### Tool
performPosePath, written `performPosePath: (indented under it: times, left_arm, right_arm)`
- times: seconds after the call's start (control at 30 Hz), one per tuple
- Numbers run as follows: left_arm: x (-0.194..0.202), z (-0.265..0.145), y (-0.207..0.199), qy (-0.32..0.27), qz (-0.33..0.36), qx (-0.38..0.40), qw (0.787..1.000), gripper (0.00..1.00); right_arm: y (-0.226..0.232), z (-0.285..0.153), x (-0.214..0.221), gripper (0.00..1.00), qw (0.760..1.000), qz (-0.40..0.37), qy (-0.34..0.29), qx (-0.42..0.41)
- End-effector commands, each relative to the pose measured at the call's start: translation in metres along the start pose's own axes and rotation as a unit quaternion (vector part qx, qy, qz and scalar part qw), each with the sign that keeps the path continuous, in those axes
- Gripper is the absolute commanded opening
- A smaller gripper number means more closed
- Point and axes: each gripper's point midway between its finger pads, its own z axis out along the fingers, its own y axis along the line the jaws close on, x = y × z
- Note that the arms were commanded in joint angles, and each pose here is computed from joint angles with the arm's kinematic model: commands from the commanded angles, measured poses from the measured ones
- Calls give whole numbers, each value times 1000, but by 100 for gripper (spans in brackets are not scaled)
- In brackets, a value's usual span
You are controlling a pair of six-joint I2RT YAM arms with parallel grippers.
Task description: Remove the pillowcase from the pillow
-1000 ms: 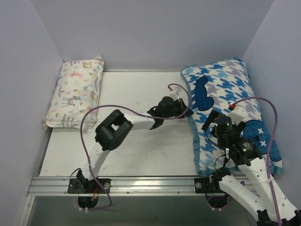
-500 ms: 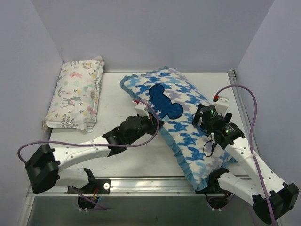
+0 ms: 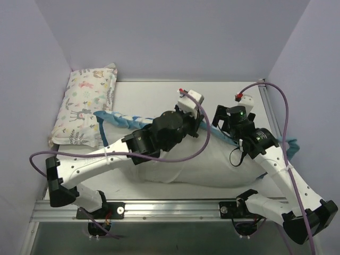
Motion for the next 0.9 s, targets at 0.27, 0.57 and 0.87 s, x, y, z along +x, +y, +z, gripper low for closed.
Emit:
performPosePath:
  times: [0.27, 0.57, 0.87]
  left_arm:
    - [88, 135, 160, 108, -153, -171, 967, 0]
    - [78, 166, 195, 102, -173, -153, 968, 54]
    - [-3, 87, 212, 44, -156, -210, 964, 82]
  right_arm:
    - [-8, -20, -120, 99, 997, 17, -65, 27]
    - [51, -33, -86, 99, 997, -43, -22, -53]
    - [82, -13, 10, 99, 988, -111, 42, -98]
